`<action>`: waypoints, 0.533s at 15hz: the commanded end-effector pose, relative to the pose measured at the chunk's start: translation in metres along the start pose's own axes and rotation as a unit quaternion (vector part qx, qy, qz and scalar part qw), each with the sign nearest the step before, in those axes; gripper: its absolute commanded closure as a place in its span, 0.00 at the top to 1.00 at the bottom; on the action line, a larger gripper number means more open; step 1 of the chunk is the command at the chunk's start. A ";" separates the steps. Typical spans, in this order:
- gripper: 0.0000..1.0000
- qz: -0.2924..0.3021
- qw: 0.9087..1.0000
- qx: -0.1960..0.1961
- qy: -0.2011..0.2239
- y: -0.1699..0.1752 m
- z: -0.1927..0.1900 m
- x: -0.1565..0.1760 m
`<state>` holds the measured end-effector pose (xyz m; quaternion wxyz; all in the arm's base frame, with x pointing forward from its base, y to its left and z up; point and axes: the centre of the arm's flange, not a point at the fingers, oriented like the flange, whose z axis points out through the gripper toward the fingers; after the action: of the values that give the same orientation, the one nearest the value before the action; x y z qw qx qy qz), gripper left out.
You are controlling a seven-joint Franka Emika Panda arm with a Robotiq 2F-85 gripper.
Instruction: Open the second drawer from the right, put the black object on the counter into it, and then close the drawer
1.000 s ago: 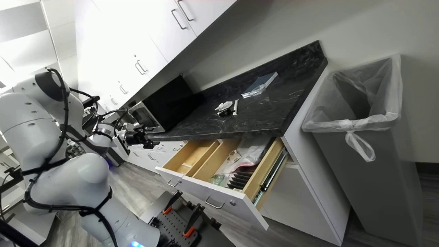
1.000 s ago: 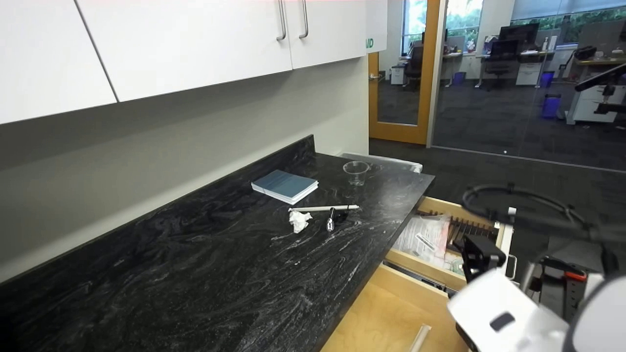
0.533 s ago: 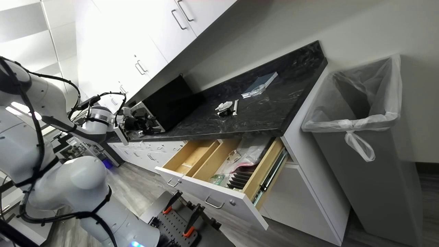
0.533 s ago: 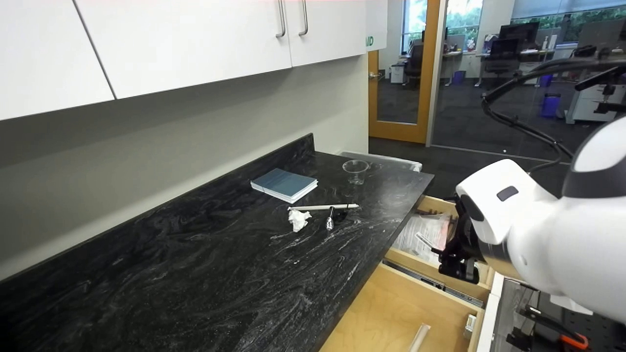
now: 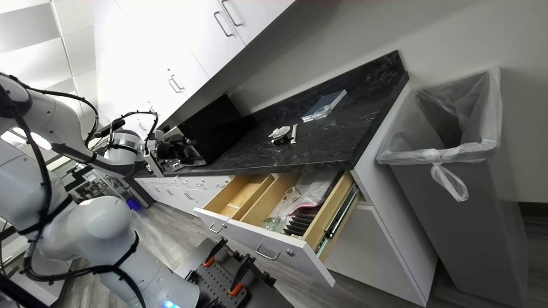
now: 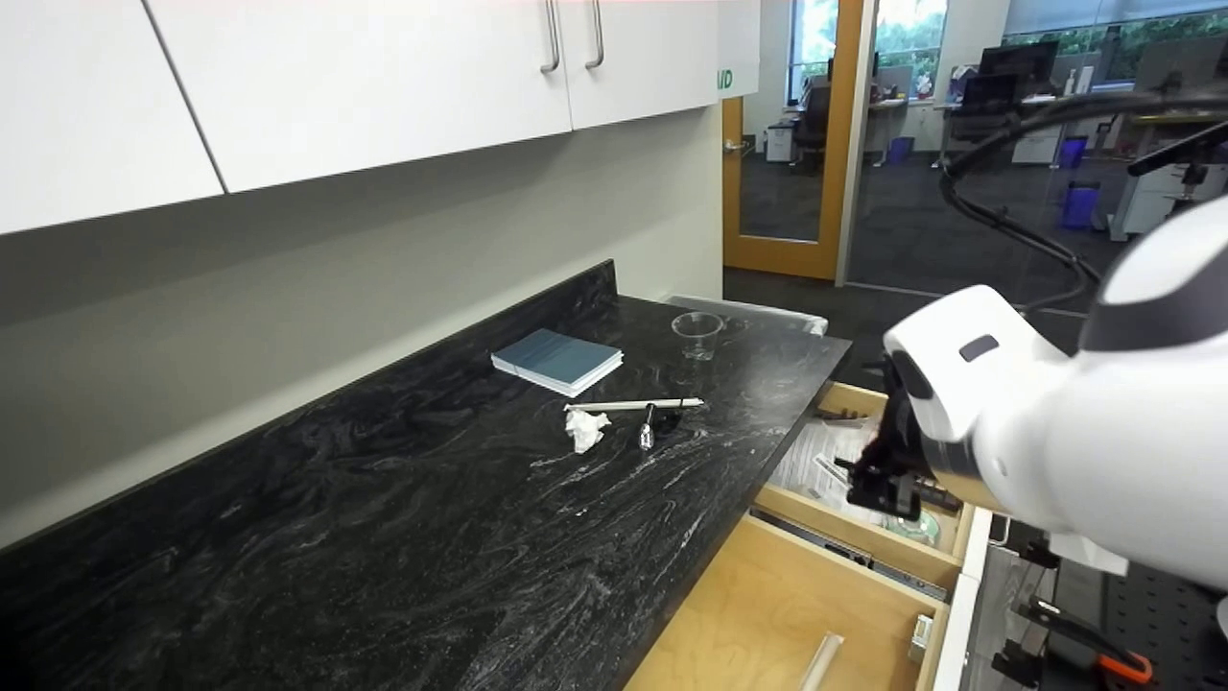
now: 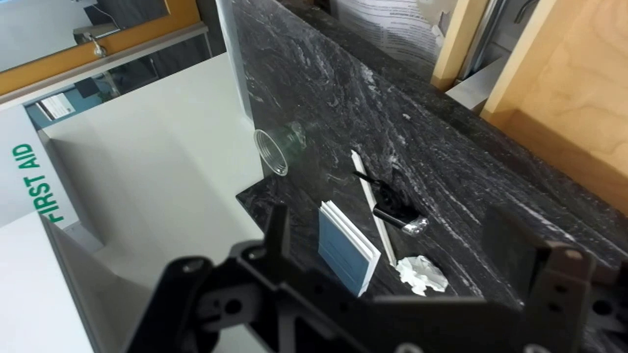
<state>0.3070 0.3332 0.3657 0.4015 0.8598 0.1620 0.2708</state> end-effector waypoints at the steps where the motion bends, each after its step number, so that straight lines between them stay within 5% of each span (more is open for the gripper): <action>1: 1.00 -0.027 1.000 -0.001 -0.011 0.046 0.035 0.049; 4: 1.00 -0.065 0.998 -0.003 -0.025 0.089 0.068 0.081; 8: 1.00 -0.114 0.991 0.063 -0.030 0.128 0.105 0.109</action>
<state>0.4331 0.2579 0.4317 0.4105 0.8575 0.2279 0.2104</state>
